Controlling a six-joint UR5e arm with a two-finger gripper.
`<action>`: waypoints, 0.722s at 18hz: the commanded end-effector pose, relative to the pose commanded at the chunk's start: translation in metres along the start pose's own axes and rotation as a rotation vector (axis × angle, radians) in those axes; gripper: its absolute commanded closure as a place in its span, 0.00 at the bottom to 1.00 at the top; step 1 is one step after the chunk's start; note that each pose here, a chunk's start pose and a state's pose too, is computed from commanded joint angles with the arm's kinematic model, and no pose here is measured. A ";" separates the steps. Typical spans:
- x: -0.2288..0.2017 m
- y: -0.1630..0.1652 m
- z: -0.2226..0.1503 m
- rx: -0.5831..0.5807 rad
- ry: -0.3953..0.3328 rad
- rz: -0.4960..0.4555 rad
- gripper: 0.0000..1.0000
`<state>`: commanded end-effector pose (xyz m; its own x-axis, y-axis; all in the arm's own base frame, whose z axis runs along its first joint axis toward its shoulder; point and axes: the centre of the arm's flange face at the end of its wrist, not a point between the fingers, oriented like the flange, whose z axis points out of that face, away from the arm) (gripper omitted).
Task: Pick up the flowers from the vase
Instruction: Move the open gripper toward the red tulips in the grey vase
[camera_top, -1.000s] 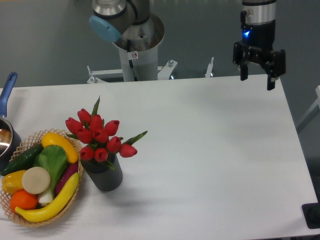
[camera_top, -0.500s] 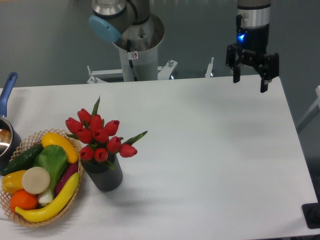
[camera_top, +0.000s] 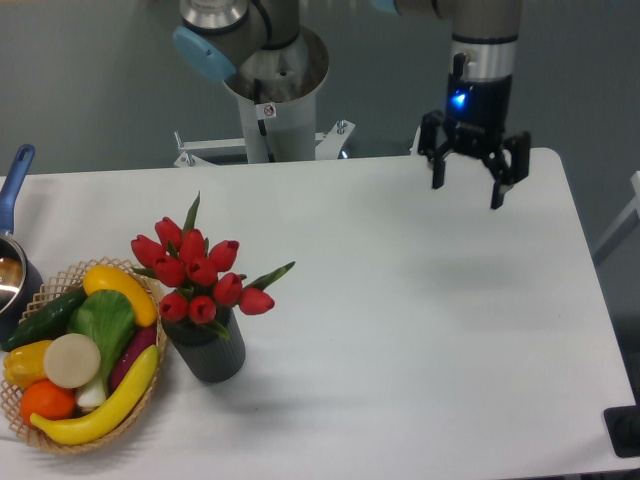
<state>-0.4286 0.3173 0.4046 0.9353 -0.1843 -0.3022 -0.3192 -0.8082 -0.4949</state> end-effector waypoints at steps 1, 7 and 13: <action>0.001 -0.005 0.003 0.018 0.002 0.008 0.00; 0.027 -0.046 0.050 0.097 0.118 -0.050 0.00; 0.053 -0.076 0.078 0.207 0.220 -0.038 0.00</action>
<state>-0.3672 0.4128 0.3625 0.9505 -0.2912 -0.1084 -0.2871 -0.6895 -0.6649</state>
